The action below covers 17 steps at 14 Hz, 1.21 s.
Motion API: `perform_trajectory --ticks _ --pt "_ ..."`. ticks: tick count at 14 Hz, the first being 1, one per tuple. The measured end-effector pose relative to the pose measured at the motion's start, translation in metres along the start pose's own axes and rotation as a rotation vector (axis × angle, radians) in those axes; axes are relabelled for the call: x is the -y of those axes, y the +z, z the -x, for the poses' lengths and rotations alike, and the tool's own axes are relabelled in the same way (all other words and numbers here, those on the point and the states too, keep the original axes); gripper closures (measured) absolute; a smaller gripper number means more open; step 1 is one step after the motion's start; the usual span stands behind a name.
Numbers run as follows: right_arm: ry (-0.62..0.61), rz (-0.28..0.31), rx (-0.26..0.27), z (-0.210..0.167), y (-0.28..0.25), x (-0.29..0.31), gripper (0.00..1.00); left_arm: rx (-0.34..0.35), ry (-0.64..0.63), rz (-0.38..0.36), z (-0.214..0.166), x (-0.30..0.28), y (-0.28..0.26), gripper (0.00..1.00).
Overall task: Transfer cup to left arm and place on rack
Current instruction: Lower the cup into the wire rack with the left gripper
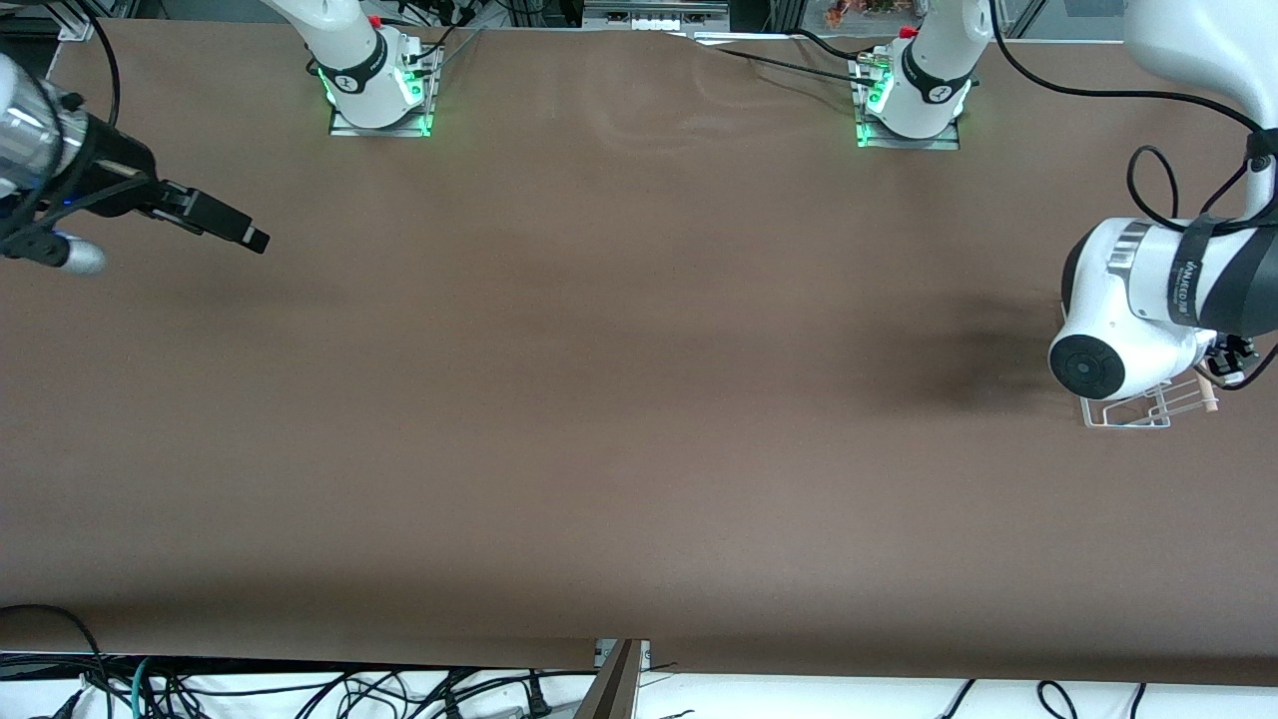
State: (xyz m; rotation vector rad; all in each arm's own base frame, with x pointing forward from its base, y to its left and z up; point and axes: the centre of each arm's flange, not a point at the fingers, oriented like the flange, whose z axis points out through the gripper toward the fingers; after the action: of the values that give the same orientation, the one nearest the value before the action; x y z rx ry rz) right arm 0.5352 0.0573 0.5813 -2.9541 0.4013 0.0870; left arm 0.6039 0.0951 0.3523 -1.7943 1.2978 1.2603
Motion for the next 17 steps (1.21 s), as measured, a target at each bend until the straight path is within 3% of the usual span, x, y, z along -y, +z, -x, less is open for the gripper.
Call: perform_trajectory --ticks 4,6,9,12,17 --pt "-0.225 0.089 -0.027 0.007 0.009 -0.013 0.01 0.032 -0.028 -0.105 -0.033 -0.002 0.027 0.21" --pt "-0.278 0.109 -0.022 0.006 0.009 -0.017 0.01 0.055 -0.051 -0.155 -0.044 -0.004 0.021 0.21" --pt "-0.295 0.121 0.016 0.010 0.013 -0.019 0.01 0.111 -0.084 -0.240 -0.062 -0.004 0.013 0.21" --pt "-0.297 0.123 0.019 0.011 0.013 -0.018 0.01 0.131 -0.081 -0.276 -0.085 -0.008 0.027 0.21" --pt "-0.298 0.123 0.021 0.011 0.013 -0.018 0.01 0.140 -0.095 -0.304 -0.088 -0.008 0.031 0.21"
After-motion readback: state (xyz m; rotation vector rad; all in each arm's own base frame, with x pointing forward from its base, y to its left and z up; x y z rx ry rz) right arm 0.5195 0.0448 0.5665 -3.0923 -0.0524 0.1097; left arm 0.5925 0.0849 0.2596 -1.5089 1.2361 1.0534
